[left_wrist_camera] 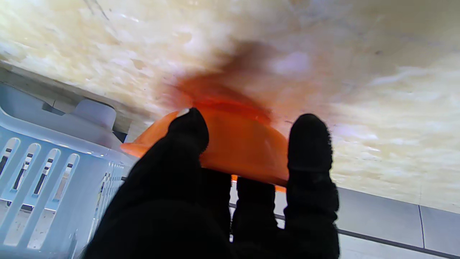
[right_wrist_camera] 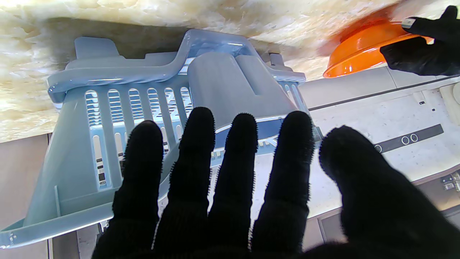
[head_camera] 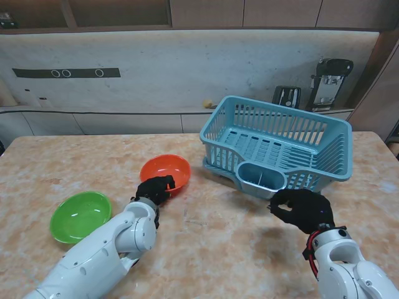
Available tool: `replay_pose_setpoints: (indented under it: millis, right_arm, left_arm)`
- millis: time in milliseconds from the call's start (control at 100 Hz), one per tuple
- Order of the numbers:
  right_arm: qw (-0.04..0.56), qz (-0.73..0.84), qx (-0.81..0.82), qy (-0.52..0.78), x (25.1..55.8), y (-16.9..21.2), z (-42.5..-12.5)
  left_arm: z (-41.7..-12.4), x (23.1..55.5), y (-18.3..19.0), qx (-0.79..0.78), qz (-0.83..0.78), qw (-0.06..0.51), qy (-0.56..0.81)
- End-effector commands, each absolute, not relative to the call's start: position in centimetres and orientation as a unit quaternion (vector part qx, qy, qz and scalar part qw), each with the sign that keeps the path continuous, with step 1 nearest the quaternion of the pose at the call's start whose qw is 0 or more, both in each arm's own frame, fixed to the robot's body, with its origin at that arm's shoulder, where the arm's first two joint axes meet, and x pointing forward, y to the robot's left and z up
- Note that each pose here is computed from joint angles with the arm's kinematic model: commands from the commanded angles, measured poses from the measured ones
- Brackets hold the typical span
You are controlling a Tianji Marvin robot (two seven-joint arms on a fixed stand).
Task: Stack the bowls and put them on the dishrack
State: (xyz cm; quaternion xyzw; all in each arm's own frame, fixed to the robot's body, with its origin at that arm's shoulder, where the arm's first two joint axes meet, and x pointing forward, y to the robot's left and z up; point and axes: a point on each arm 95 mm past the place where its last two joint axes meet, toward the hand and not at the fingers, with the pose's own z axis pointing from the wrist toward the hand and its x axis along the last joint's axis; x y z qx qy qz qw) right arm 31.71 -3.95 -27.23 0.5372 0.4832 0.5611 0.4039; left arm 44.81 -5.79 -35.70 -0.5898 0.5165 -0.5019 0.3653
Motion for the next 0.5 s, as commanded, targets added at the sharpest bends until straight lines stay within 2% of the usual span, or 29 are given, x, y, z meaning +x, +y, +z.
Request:
replay_pose_setpoints:
  millis: [0, 490]
  right_arm:
    - [0.396, 0.557, 0.544, 0.486, 31.4, -3.7, -27.6]
    - [0.398, 0.557, 0.544, 0.486, 31.2, -3.9, -27.6]
  left_arm:
    - [-35.5, 44.6, -6.0, -0.588, -0.505, 0.364, 0.516]
    - [-32.7, 43.4, -5.1, -0.539, -0.562, 0.419, 0.467]
